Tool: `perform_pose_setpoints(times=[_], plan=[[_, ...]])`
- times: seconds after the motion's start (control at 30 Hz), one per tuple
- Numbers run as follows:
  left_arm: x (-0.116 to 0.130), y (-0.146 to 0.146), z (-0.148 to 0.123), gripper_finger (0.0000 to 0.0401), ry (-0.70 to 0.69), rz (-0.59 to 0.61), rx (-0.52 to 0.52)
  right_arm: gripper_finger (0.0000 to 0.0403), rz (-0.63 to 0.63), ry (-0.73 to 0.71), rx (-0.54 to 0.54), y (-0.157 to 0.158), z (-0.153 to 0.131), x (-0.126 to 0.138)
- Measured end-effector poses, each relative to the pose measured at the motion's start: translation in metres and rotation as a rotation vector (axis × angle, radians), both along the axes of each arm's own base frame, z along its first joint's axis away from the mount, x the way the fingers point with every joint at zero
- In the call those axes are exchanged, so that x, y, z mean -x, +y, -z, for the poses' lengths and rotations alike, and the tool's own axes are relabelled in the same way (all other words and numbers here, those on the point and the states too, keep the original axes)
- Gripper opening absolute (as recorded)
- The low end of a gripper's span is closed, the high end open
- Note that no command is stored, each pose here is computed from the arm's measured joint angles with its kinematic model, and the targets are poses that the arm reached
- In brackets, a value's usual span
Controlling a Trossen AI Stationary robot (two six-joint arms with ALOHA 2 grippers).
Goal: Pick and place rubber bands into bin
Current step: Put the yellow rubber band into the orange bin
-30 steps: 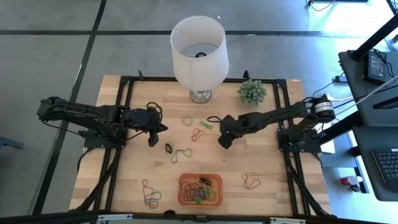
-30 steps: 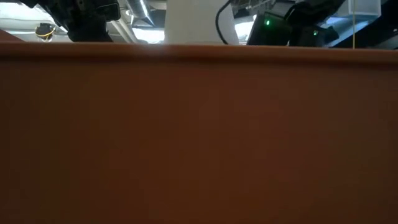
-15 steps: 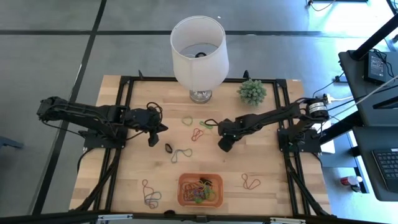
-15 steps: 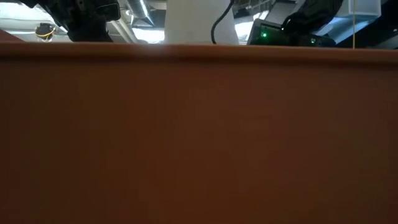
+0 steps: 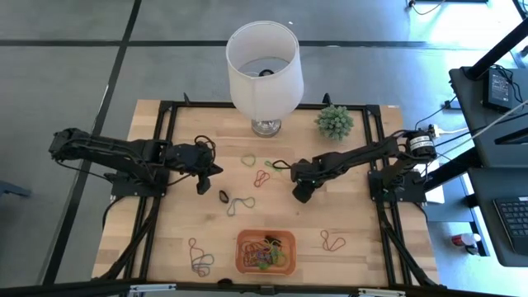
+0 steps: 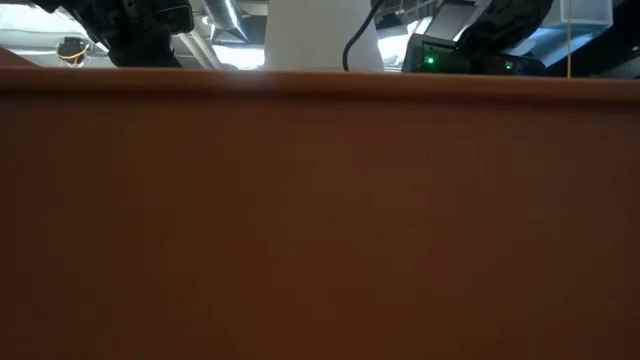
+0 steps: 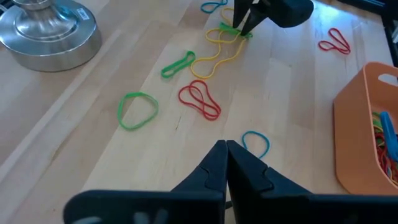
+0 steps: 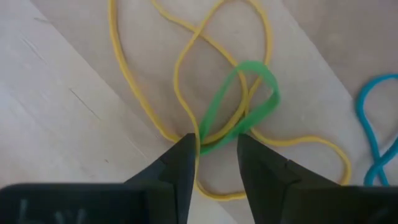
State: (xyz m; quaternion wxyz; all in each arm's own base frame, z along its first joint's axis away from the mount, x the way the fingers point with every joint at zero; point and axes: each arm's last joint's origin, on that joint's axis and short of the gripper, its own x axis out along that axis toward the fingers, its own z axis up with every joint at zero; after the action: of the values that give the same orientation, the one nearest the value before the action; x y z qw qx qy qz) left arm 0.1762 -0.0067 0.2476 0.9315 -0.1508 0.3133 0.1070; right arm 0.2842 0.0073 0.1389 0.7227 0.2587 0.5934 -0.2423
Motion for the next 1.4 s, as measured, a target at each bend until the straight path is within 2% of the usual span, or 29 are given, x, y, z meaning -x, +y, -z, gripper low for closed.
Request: perform_pose_setpoints(times=[0.27, 0.53, 0.77, 0.93, 1.1, 1.23, 1.4], plan=[[0.000, 0.000, 0.000, 0.0005, -0.001, -0.005, 0.006, 0.0124, -0.022, -0.012, 0.012, -0.001, -0.002, -0.001], [0.000, 0.000, 0.000, 0.0002, -0.001, -0.004, 0.006, 0.0124, -0.023, -0.130, 0.014, -0.002, -0.011, -0.008], [0.000, 0.000, 0.000, 0.0003, -0.001, -0.004, 0.006, 0.0124, -0.045, -0.132, 0.052, -0.004, -0.012, -0.008], [0.000, 0.000, 0.000, 0.0002, -0.002, -0.004, 0.006, 0.0124, -0.012, -0.068, 0.111, -0.009, -0.010, -0.002], [0.000, 0.000, 0.000, 0.0005, -0.002, -0.005, 0.006, 0.0124, 0.024, 0.094, 0.107, -0.014, -0.008, 0.013], [0.000, 0.000, 0.000, 0.0001, -0.002, -0.004, 0.006, 0.0124, -0.027, 0.166, 0.112, -0.014, -0.004, 0.022], [0.000, 0.000, 0.000, 0.0005, -0.002, -0.005, 0.006, 0.0124, -0.127, 0.133, 0.125, -0.014, 0.009, 0.028]])
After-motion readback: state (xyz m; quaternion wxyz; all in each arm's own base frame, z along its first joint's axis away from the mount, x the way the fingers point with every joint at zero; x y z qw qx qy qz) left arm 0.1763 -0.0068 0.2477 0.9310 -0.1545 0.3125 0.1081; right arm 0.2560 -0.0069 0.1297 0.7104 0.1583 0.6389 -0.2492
